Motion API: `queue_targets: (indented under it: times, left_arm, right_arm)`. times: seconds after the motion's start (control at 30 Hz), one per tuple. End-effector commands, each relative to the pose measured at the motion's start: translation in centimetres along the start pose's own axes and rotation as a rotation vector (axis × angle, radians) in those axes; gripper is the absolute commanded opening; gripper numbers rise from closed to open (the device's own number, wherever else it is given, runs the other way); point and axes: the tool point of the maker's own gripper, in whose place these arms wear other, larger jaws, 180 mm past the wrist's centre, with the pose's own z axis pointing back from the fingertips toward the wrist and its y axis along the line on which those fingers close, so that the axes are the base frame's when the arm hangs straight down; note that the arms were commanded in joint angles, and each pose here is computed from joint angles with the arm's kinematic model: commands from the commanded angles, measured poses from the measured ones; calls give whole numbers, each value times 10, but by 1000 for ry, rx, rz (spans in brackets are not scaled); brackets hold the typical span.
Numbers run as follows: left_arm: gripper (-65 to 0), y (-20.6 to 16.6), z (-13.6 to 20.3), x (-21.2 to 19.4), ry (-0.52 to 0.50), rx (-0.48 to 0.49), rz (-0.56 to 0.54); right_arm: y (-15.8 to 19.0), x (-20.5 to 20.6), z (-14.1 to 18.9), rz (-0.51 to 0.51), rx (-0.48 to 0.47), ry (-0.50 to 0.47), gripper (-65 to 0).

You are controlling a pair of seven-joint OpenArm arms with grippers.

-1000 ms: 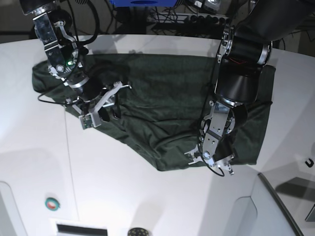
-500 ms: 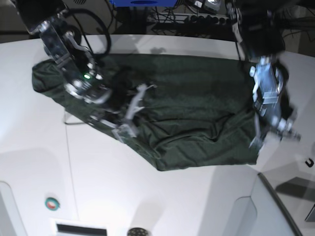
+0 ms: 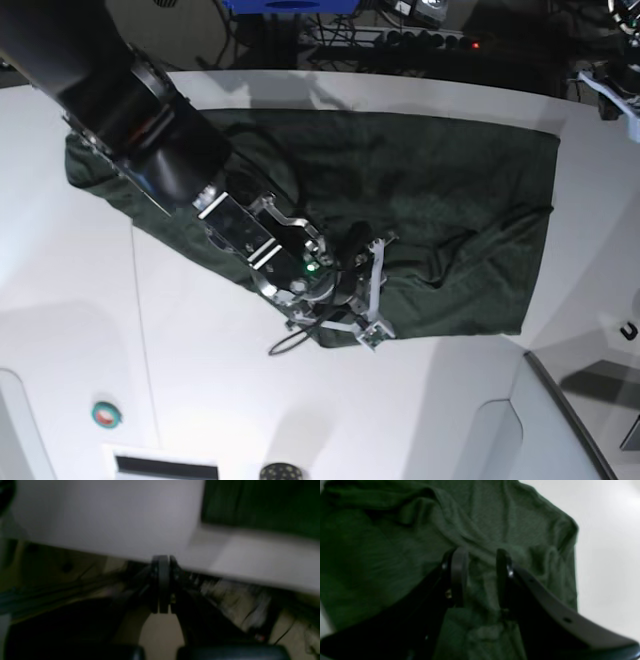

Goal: Layout the t-shirt on the table in an organized manner, then fold the t-shirt properly
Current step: 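Sweep the right gripper across the shirt to smooth the fabric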

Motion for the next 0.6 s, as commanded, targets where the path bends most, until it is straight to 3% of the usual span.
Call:
queue_targets:
  times: [0.0, 0.17, 0.3, 0.57]
  left_arm:
    - [-650, 11, 9, 2, -25, 19, 17]
    - [-650, 24, 19, -1, -49, 49, 73]
    - [-650, 20, 17, 3, -62, 40, 80]
    - [-650, -10, -6, 34, -139, 6, 130]
  right_arm:
    - [-2, 28, -1, 21, -6, -60, -417]
    - [-31, 28, -13, 23, -78, -85, -344]
    - [-77, 17, -12, -20, -251, -66, -347]
    - [-90, 6, -10, -39, -275, -47, -351]
